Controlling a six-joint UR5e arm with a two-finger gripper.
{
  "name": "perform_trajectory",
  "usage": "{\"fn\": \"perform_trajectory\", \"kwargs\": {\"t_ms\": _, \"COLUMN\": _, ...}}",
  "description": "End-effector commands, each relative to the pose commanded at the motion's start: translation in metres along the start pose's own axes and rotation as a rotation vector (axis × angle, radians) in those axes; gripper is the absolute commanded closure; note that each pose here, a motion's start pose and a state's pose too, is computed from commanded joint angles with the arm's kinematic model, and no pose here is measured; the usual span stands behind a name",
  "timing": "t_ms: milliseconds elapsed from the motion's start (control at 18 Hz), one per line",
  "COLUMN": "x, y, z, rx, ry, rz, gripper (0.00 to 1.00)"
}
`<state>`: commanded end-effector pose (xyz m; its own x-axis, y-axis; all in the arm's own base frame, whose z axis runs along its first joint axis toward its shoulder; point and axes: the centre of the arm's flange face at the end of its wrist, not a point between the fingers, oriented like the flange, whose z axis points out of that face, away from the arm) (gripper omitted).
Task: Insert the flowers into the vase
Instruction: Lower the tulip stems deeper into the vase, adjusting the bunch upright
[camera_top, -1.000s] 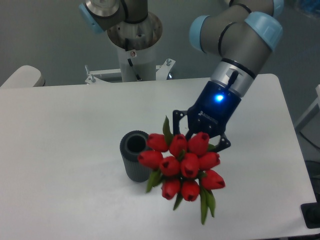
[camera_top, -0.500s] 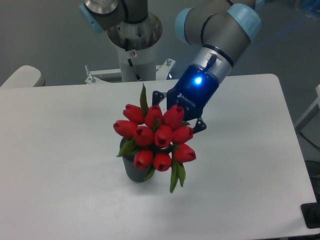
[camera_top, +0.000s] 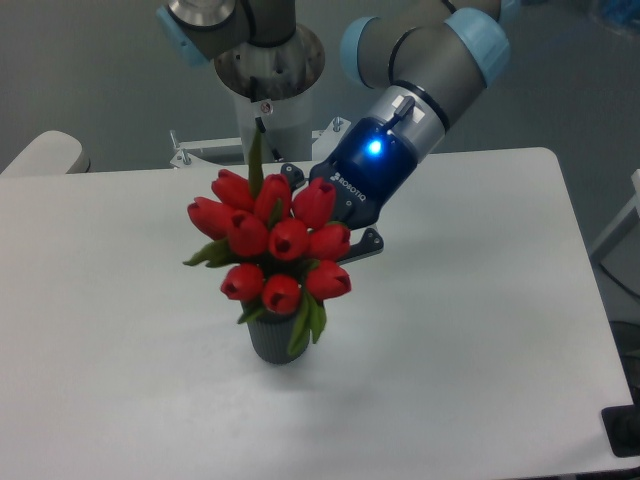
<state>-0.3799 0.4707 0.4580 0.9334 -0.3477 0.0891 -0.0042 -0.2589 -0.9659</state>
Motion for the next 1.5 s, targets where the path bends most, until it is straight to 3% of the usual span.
{"fn": "perform_trajectory", "kwargs": {"t_ms": 444, "x": 0.015, "y": 0.013, "z": -0.006, "rx": 0.022, "ry": 0.009, "rz": 0.012, "gripper": 0.75}}
{"fn": "perform_trajectory", "kwargs": {"t_ms": 1500, "x": 0.028, "y": 0.081, "z": -0.005, "rx": 0.051, "ry": 0.029, "rz": 0.105, "gripper": 0.75}}
